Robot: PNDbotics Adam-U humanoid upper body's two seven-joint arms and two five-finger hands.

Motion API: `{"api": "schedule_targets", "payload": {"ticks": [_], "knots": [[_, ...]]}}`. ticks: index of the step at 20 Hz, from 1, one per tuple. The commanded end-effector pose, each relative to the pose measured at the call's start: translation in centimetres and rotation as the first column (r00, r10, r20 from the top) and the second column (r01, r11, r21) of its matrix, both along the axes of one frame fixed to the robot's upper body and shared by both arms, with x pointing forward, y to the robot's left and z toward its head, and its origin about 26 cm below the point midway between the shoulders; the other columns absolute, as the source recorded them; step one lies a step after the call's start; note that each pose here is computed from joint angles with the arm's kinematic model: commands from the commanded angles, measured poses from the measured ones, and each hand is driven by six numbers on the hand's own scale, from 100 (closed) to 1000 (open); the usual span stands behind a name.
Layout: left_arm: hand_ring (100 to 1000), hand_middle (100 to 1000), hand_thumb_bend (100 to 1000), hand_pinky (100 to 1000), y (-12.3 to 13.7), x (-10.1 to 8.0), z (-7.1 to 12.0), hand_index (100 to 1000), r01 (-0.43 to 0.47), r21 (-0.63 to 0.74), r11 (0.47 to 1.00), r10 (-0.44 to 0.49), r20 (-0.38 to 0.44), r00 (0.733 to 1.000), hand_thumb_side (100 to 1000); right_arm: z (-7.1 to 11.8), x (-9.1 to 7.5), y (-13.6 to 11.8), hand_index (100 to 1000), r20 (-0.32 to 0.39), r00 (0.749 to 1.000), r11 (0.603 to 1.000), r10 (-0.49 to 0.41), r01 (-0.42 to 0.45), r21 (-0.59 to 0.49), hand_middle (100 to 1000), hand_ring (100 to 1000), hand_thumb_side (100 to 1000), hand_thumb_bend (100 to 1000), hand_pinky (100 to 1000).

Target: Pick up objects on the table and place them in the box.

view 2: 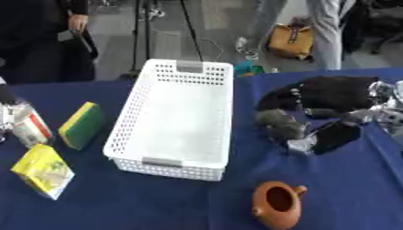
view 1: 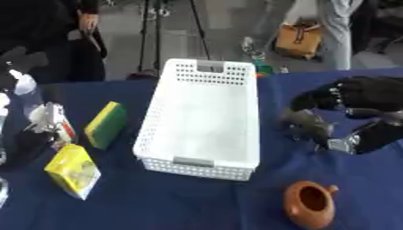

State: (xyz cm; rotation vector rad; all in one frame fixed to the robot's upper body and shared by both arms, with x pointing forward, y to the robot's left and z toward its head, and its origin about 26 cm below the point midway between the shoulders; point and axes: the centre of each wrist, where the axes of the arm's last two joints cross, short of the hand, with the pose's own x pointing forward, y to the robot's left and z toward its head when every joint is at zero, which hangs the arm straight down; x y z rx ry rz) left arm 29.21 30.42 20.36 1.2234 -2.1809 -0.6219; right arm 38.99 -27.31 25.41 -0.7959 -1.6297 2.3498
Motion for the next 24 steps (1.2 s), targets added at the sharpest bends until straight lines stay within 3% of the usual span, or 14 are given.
{"api": "schedule_targets", "payload": {"ticks": [1,6,13,24], "knots": [[953,752,100,990,0.3,-0.3,0.8,907,-0.006,0.013,1.0,0.006,0.025,1.0,786,1.0,-0.9,-0.8,1000,-0.028,0.999,0.983,0.046,-0.05,-0.177,922,853,770,358,658],[953,751,100,990,0.4,-0.3,0.8,907,-0.011,0.012,1.0,0.01,0.025,1.0,778,0.3,-1.6,-1.4,1000,-0.079,0.996,0.984,0.043,-0.056,-0.171,933,886,754,360,687],[952,748,100,989,0.5,-0.4,0.8,906,-0.012,0.01,1.0,0.012,0.018,1.0,759,-0.1,-3.0,-1.4,1000,-0.086,0.995,0.982,0.046,-0.06,-0.178,943,908,762,334,725],[951,745,100,990,0.6,-0.4,0.6,906,-0.02,-0.004,1.0,0.02,0.011,1.0,748,-2.5,-4.0,-2.1,1000,-0.114,0.993,0.994,0.012,-0.025,-0.109,971,977,738,366,791]]}}
